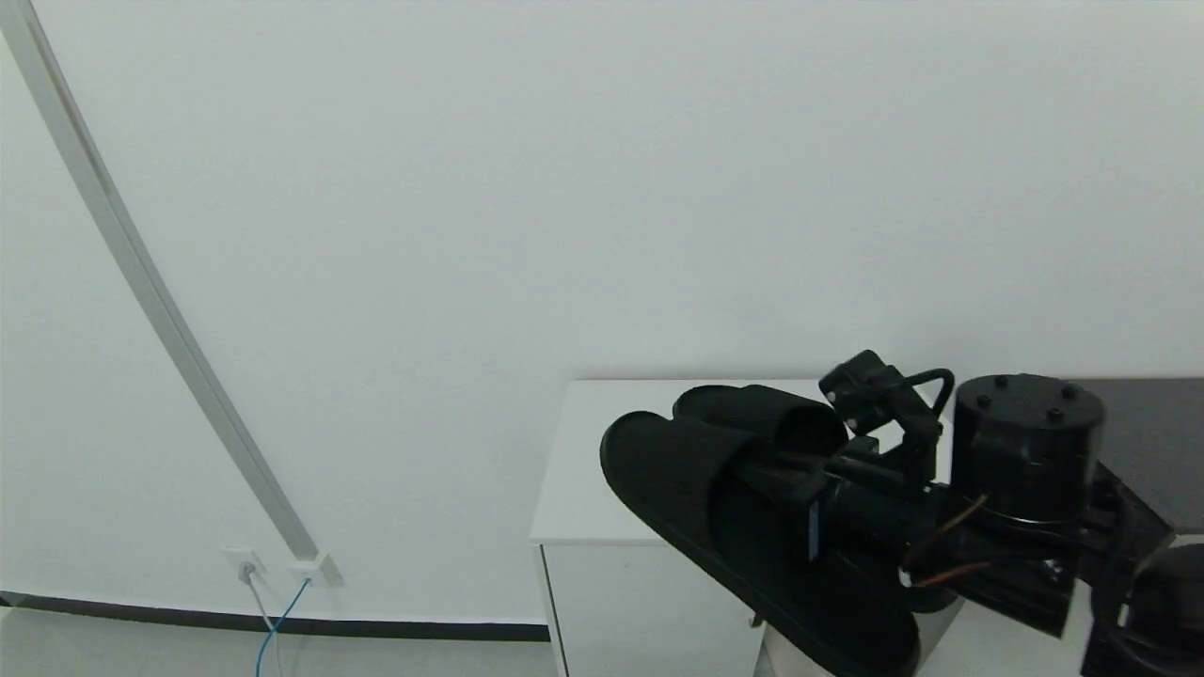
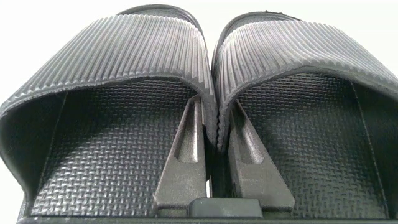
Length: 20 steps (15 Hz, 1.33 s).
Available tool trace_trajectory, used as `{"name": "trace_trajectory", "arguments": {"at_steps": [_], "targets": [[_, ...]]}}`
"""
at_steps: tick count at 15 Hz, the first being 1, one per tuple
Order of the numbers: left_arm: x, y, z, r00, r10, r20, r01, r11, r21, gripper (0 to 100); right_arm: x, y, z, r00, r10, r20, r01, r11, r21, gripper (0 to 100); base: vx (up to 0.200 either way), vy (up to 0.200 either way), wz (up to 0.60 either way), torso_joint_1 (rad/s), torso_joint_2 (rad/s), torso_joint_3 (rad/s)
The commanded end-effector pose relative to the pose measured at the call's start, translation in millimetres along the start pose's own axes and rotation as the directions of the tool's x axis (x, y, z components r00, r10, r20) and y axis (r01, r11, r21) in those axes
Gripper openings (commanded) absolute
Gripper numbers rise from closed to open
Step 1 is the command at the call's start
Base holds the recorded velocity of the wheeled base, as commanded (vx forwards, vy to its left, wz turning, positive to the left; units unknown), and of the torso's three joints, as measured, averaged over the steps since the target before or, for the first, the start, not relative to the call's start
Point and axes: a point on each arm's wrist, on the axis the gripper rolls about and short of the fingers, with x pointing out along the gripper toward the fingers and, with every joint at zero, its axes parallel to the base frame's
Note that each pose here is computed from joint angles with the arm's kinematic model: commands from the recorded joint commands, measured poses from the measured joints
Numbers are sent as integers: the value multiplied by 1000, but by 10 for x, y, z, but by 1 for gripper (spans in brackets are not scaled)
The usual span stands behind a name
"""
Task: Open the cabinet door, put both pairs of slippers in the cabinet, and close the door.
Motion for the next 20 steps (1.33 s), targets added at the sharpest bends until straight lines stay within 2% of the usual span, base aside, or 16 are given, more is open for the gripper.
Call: {"name": "trace_trajectory", "arguments": {"at_steps": [1,2,10,16,20], "targets": [[1,0,-1,1000,0,-2,0,1000,0,0,-346,13,64,997,56,44,-50,992,-119,0,0,0,0,0,0,0],[1,0,-1,1000,2,-2,-2,1000,0,0,-391,0,50,996,82,41,-73,981,-178,0,0,0,0,0,0,0],[1,0,1,1000,3,-1,-3,1000,-2,0,-415,-1,-9,995,98,16,-94,980,-174,0,0,0,0,0,0,0],[1,0,1,1000,2,-1,-2,1000,-3,0,-427,-2,-35,995,98,7,-95,980,-173,0,-200,0,0,6,4,2],[1,0,1,1000,2,-1,-2,1000,-3,0,-433,3,-29,995,98,10,-95,980,-173,0,0,0,0,0,0,0]]}}
